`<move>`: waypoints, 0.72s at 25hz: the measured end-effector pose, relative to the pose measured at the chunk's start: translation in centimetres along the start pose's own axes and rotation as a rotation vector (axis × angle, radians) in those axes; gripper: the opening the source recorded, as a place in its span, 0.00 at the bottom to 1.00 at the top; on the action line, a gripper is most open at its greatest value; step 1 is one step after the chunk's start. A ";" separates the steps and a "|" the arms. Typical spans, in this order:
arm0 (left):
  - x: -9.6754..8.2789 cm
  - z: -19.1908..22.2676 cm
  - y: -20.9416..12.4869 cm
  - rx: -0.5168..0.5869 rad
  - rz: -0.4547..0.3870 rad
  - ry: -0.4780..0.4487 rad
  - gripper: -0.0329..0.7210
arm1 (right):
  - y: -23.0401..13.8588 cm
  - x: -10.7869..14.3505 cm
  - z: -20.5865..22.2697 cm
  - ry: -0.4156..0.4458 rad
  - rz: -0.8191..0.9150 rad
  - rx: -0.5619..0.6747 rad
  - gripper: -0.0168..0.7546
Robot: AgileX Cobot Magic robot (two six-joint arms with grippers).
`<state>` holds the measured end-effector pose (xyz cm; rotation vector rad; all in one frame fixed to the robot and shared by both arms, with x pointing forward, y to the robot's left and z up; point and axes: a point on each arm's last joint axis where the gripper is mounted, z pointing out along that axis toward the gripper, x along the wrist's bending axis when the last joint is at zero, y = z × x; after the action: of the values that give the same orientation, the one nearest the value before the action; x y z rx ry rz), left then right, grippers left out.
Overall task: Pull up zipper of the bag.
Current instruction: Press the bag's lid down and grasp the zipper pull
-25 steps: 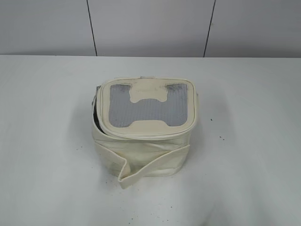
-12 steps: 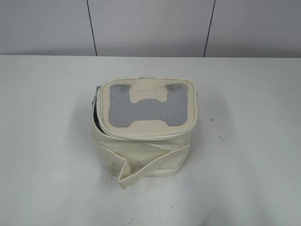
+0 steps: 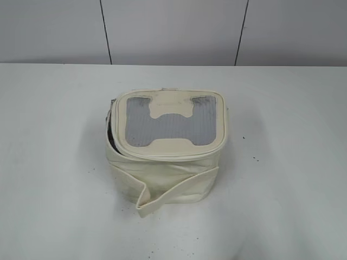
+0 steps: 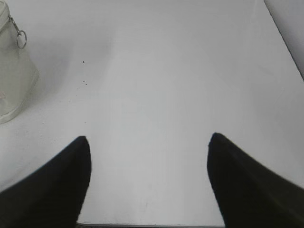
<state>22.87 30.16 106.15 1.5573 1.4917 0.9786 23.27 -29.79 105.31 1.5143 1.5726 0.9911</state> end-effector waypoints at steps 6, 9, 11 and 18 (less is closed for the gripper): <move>0.0 0.0 0.0 0.000 0.000 0.000 0.36 | 0.0 0.0 0.0 0.000 0.000 0.000 0.76; 0.0 0.0 0.0 0.000 0.000 0.000 0.36 | 0.0 0.0 0.0 0.000 0.000 0.000 0.76; 0.0 0.0 0.0 0.000 0.000 0.000 0.36 | 0.0 0.0 0.0 -0.005 -0.003 0.000 0.76; -0.3 0.1 0.1 0.001 -0.014 -0.057 0.36 | 0.3 0.1 0.2 0.012 0.007 0.006 0.76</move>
<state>22.95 29.81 106.20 1.5611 1.4618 0.9176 23.52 -29.68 105.49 1.5213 1.5804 1.0019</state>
